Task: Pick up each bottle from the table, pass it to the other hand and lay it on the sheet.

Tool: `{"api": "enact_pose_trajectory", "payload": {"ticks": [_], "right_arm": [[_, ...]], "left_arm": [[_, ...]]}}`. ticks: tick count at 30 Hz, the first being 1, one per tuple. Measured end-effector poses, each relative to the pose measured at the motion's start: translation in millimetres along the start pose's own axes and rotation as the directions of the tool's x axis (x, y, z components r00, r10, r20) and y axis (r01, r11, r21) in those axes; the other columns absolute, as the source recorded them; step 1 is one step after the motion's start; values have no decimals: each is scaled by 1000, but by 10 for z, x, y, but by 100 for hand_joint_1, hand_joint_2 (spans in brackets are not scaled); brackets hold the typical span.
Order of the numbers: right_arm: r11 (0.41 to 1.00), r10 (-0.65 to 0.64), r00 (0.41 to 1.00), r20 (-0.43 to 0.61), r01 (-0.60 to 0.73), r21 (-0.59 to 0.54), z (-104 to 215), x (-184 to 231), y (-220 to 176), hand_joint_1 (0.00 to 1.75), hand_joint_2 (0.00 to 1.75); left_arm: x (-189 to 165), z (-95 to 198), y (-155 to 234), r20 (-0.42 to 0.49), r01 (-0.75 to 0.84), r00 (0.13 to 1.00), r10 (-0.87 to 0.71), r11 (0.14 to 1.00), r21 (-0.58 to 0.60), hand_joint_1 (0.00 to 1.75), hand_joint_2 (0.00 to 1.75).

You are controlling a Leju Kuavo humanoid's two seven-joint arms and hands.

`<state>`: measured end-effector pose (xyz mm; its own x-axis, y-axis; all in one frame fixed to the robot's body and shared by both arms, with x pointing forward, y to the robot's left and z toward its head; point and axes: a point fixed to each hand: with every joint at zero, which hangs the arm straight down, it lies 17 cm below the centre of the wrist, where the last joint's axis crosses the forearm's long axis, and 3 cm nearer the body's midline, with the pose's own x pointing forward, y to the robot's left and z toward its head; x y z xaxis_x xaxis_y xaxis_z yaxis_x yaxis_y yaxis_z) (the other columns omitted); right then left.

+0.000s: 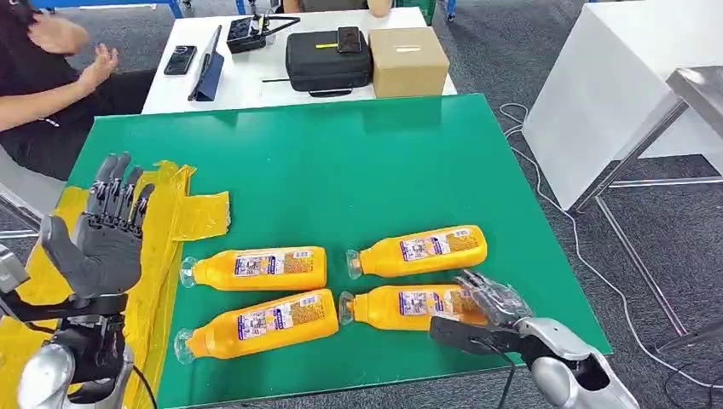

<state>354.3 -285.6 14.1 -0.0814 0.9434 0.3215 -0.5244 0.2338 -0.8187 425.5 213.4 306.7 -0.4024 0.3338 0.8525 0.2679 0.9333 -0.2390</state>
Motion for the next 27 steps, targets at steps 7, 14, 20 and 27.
{"api": "enact_pose_trajectory", "payload": {"ticks": [7,14,20,27], "right_arm": [[999,28,1000,-4,-28,23,-13,-44,31,175,175],[998,44,999,10,-44,38,-18,-73,33,175,175],[997,62,998,15,-62,53,-59,-90,49,175,175],[1000,-8,1000,28,9,-4,-106,-44,-73,175,175]], "left_arm": [[1,-5,-7,0,-15,1000,15,1000,-1,0,0],[21,-4,-3,10,-27,1000,27,1000,1,0,0],[25,1,6,15,-33,999,33,999,3,0,0],[-128,10,24,-48,-50,998,49,999,-4,0,0]]}}
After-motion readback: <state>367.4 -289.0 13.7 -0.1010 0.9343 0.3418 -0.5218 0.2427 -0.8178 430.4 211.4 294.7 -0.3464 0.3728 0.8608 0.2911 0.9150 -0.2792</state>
